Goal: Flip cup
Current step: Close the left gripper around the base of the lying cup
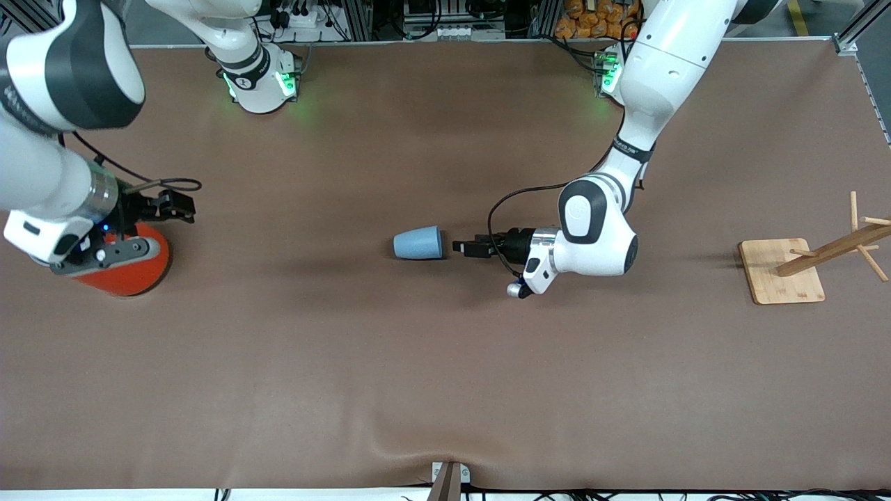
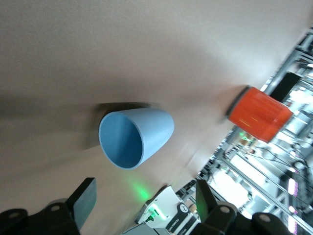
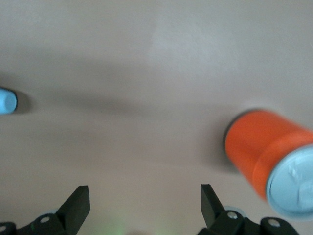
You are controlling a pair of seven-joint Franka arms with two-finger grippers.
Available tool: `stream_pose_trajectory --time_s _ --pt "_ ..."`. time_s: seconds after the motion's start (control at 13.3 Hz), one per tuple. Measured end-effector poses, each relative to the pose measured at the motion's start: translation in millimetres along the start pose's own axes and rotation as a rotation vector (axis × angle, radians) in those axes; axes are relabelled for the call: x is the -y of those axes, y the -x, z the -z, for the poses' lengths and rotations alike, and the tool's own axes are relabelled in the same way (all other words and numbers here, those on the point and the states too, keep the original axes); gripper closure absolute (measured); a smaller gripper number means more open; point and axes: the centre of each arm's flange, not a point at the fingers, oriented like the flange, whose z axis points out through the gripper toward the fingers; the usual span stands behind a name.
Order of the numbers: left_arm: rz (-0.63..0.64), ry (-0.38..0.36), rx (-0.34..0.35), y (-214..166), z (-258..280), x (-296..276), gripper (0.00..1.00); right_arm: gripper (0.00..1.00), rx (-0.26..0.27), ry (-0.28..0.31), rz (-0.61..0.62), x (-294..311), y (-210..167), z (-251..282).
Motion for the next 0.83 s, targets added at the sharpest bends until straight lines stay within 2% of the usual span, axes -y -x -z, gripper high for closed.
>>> stream_pose_trajectory --time_s 0.08,0.23,0.3,0.45,0.6,0.83 --pt "-0.016 0.023 -0.001 0.9 -2.6 7.6 0.09 0.0 -0.007 0.002 -0.049 -5.1 5.1 4.9" --pt "-0.041 0.073 -0.012 0.2 -7.0 15.9 0.09 0.0 -0.024 -0.039 -0.114 -27.4 12.0 12.4" --pt "-0.061 0.103 -0.02 -0.5 -12.2 19.3 0.11 0.0 -0.042 -0.063 -0.142 -40.6 15.4 17.3" --pt "-0.087 0.141 -0.031 -1.2 -27.7 28.9 0.12 0.0 -0.088 -0.076 -0.17 -53.5 28.2 36.1" --pt "-0.09 0.141 -0.039 -0.2 -40.2 35.3 0.16 0.0 -0.126 -0.072 -0.166 -48.9 44.3 57.7" --pt "-0.079 0.14 -0.06 5.9 -55.9 35.0 0.19 0.0 -0.138 -0.069 -0.152 -47.7 54.7 68.3"
